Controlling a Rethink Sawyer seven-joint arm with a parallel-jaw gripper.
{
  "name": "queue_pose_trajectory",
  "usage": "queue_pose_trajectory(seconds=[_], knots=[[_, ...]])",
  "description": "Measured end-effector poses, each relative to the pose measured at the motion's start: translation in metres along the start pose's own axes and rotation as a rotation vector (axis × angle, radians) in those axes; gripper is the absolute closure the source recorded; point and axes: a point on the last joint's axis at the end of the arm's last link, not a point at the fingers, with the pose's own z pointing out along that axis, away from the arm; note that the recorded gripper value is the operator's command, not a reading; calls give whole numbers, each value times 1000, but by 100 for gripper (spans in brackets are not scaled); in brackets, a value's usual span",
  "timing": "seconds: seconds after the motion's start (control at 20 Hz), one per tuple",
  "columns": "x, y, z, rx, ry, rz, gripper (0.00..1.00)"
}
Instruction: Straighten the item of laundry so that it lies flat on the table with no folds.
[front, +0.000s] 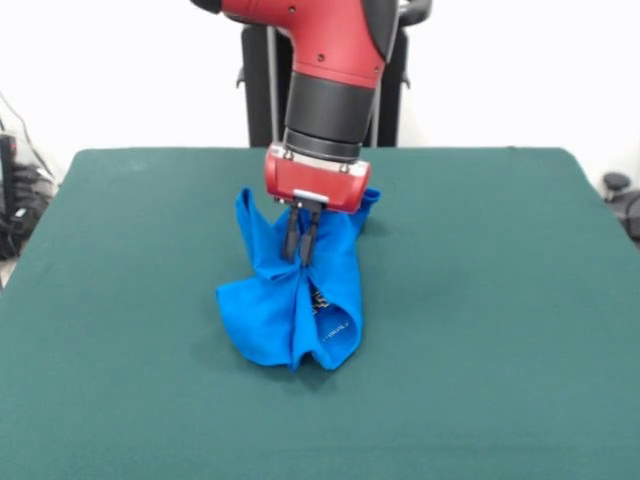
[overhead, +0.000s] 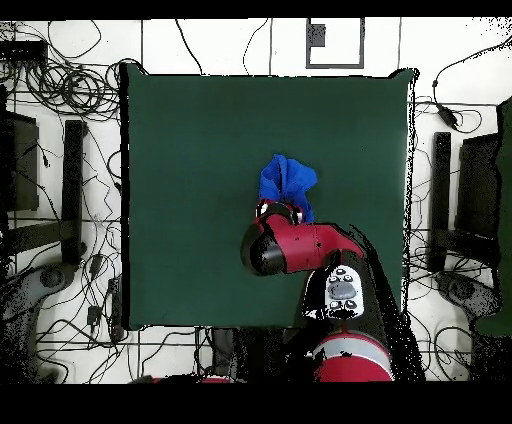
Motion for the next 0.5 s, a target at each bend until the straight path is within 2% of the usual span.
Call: queue_pose_trajectory(seconds=[0.5], knots=[[6,1,6,-5,4,-2,100]])
